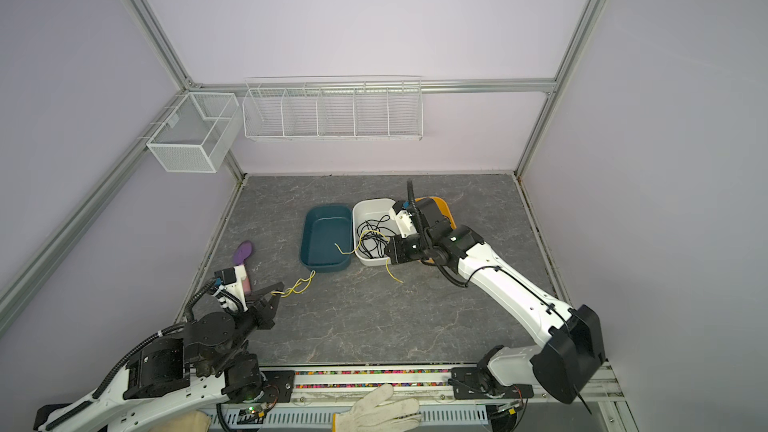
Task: Untangle the cables
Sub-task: 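Move the right gripper over the teal tub while the left gripper holds the loop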
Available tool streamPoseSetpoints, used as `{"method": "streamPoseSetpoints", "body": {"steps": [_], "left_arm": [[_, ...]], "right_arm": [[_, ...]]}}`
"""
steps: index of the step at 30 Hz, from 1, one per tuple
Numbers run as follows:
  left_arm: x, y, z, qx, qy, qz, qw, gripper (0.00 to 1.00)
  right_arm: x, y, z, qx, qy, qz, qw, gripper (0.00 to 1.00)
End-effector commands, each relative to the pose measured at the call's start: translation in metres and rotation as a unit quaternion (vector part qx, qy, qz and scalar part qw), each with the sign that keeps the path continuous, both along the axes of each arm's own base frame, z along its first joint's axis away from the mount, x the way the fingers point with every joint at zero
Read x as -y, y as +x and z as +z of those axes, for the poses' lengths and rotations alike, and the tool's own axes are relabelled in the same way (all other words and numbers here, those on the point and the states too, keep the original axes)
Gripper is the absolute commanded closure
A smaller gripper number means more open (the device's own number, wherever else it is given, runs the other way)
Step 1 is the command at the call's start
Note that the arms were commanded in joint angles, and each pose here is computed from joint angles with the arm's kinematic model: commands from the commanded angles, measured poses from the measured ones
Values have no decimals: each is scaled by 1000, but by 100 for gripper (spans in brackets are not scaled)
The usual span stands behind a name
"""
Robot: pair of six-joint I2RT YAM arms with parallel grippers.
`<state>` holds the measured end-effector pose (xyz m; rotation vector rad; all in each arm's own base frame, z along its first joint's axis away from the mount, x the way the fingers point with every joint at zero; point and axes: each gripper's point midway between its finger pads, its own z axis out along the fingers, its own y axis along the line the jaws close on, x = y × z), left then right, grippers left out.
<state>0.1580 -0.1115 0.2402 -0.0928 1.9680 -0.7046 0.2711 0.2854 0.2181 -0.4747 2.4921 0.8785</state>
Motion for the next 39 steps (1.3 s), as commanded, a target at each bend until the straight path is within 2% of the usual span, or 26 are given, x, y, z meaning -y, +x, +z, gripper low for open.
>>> {"method": "streamPoseSetpoints", "body": {"steps": [1, 8, 20, 29, 39], "left_arm": [[-7, -1, 0, 16, 68, -12, 998, 100], [-8, 0, 3, 33, 95, -19, 995, 100], [-8, 1, 5, 47, 101, -20, 994, 100], [1, 5, 0, 41, 135, -26, 990, 100], [5, 6, -3, 36, 146, -31, 988, 100]], "right_arm": [[-23, 19, 1, 13, -11, 9, 1000, 94], [-61, 59, -13, 3, -49, 5, 999, 94], [-99, 111, -58, -24, -97, -14, 995, 94], [-125, 129, -89, -20, -156, -32, 987, 93], [-147, 139, -111, -37, -158, -48, 986, 93]]}}
